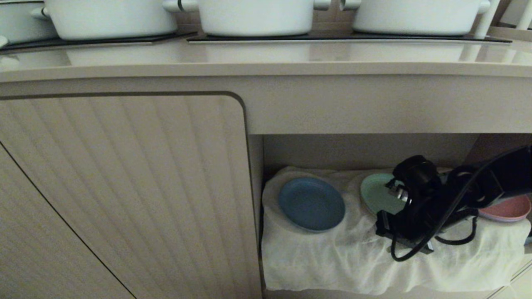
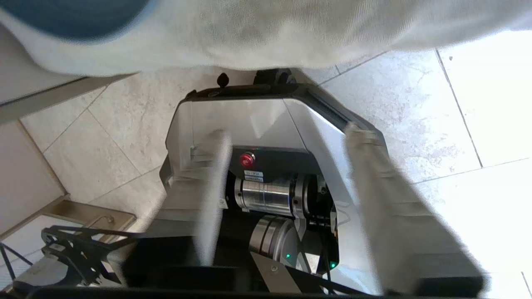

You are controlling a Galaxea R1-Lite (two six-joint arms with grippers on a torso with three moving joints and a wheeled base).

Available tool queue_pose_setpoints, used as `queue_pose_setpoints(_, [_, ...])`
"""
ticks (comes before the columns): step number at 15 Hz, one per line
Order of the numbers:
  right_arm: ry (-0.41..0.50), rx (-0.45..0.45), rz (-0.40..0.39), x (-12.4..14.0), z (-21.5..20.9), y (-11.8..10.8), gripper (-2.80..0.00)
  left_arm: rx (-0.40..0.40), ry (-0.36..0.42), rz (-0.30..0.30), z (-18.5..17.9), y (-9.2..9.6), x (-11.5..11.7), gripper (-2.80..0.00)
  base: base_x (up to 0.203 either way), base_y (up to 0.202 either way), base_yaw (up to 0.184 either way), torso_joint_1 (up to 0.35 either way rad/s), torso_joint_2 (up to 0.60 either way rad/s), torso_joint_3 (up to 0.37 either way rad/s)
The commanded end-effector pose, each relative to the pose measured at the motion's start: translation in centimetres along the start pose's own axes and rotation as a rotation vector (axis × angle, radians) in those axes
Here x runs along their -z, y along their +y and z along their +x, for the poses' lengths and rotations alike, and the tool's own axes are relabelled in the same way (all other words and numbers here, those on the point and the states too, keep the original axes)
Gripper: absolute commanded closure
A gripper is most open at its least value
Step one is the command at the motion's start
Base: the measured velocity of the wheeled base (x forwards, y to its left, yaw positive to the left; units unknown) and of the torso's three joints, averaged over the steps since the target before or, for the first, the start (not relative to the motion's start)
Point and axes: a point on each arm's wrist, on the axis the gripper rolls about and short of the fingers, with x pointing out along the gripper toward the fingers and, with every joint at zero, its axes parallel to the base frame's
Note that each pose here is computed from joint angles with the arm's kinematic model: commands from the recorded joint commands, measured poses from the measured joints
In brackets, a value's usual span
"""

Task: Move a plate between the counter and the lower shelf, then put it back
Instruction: Pick up the plate in the cupboard

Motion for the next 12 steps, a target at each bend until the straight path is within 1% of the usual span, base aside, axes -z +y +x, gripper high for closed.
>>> queue_pose_setpoints(1, [-0.007, -0.009, 0.0, 1.0, -0.9, -0.2, 0.0, -0.001, 0.0, -0.001, 0.0, 0.0, 0.0, 0.0, 0.0, 0.0, 0.0, 0.0, 0.0, 0.0])
queue_pose_setpoints(3, [-0.004, -0.008, 0.0, 1.6, -1.3, -0.4, 0.0, -0.001, 0.0, -0.001, 0.0, 0.0, 0.0, 0.0, 0.0, 0.0, 0.0, 0.0, 0.0, 0.0])
queue_pose_setpoints(7, [0.005, 0.002, 0.001, 3.7, -2.4, -1.2, 0.0, 0.0, -0.001, -0.001, 0.0, 0.0, 0.0, 0.0, 0.0, 0.0, 0.0, 0.0, 0.0, 0.0])
queue_pose_setpoints(9, [0.013, 0.008, -0.029, 5.0, -2.9, -1.8, 0.0, -0.001, 0.0, -0.001, 0.0, 0.0, 0.0, 0.0, 0.0, 0.0, 0.0, 0.0, 0.0, 0.0])
queue_pose_setpoints(12, [-0.02, -0.01, -0.07, 6.6, -4.6, -2.1, 0.0, -0.001, 0.0, -0.001, 0.0, 0.0, 0.0, 0.0, 0.0, 0.0, 0.0, 0.0, 0.0, 0.0])
